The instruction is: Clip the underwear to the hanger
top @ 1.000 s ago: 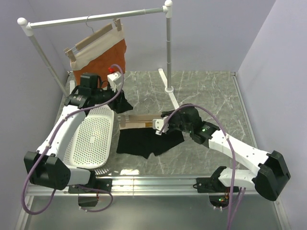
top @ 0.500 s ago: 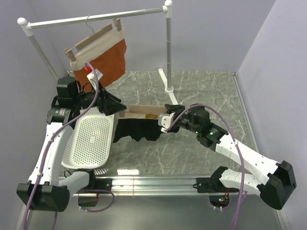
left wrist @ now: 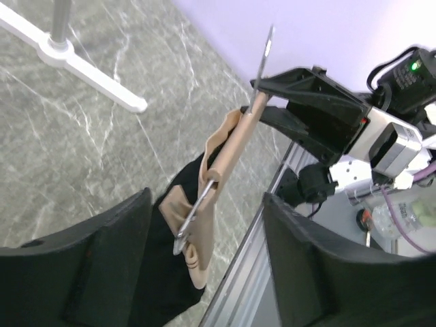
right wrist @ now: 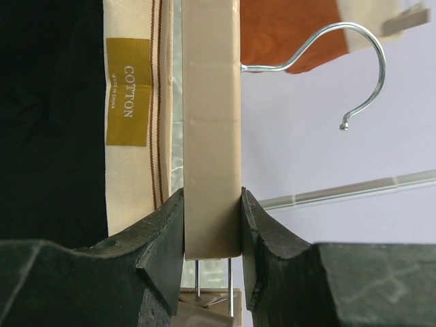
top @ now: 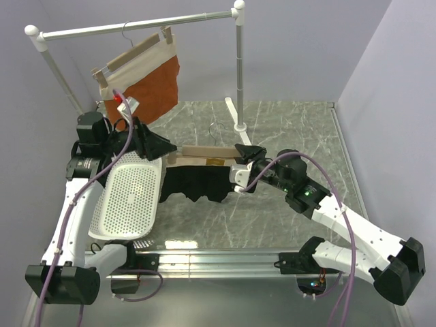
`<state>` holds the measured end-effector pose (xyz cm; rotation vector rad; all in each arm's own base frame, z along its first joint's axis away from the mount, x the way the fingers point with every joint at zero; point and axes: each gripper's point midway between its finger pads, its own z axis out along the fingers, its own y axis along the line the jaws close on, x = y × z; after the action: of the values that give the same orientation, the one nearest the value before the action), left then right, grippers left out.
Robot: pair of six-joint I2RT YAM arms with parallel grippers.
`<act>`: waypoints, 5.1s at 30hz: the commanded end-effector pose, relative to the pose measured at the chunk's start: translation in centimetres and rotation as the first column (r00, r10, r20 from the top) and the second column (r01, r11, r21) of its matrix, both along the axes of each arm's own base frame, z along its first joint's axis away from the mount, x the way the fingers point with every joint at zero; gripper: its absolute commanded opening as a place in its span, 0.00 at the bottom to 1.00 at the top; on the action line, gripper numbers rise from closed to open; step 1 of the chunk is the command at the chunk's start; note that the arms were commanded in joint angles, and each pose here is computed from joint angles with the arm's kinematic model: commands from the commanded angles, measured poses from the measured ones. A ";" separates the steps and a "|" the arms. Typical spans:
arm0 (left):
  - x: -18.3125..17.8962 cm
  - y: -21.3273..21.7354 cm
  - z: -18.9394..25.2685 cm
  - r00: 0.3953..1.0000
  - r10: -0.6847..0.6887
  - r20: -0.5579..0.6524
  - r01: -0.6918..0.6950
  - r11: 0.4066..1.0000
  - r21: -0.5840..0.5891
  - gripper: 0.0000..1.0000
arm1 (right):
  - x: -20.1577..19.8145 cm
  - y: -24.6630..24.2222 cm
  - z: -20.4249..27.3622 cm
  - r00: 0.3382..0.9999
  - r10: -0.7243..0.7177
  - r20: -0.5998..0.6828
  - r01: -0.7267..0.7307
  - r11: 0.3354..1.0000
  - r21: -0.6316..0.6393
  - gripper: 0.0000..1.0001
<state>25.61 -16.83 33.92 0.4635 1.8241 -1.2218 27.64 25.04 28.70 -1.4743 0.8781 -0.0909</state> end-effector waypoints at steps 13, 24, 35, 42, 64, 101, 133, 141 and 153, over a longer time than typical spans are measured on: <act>-1.0 1.1 3.0 0.999 -0.026 0.023 0.028 0.995 -0.100 0.26 | -0.7 -0.7 4.2 0.992 0.000 0.125 -0.013 0.995 0.099 0.00; 0.1 1.3 6.3 0.970 -0.034 0.242 0.039 0.999 -0.013 0.50 | -1.7 0.0 4.5 0.981 0.077 0.176 -0.088 0.995 0.056 0.00; -1.4 -2.2 3.5 0.875 -0.306 0.375 0.181 0.925 0.334 0.60 | -1.2 1.7 5.4 0.966 0.136 0.220 -0.145 0.989 0.024 0.00; -1.2 -3.0 0.8 0.869 -0.355 0.344 0.188 0.881 0.435 0.62 | -1.7 2.2 5.8 0.951 0.179 0.254 -0.186 0.983 0.002 0.00; -4.1 -4.7 -1.8 0.833 -0.514 0.205 0.386 0.805 0.450 0.10 | -0.1 3.2 7.1 0.930 0.173 0.325 -0.174 0.984 -0.029 0.00; 14.3 1.1 13.2 0.851 0.471 0.232 -0.502 0.859 0.101 0.00 | 1.2 -5.0 9.0 0.973 -0.232 0.015 0.220 0.940 0.262 1.00; 21.3 -0.5 16.5 0.760 0.559 0.331 -0.590 0.807 -0.009 0.00 | 0.3 -5.5 7.2 0.975 -0.220 0.017 0.209 0.945 0.253 1.00; 22.2 -0.9 14.9 0.777 0.550 0.306 -0.583 0.813 0.019 0.00 | 0.1 -5.7 7.0 0.974 -0.225 0.017 0.214 0.944 0.250 1.00; 21.0 -0.2 16.1 0.755 0.542 0.368 -0.595 0.803 0.036 0.47 | 0.1 -6.3 7.0 0.968 -0.252 -0.012 0.247 0.936 0.253 1.00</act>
<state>48.70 -17.74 45.32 0.1320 1.7002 -0.5619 27.93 19.65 34.15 -1.1706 1.0175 -0.1607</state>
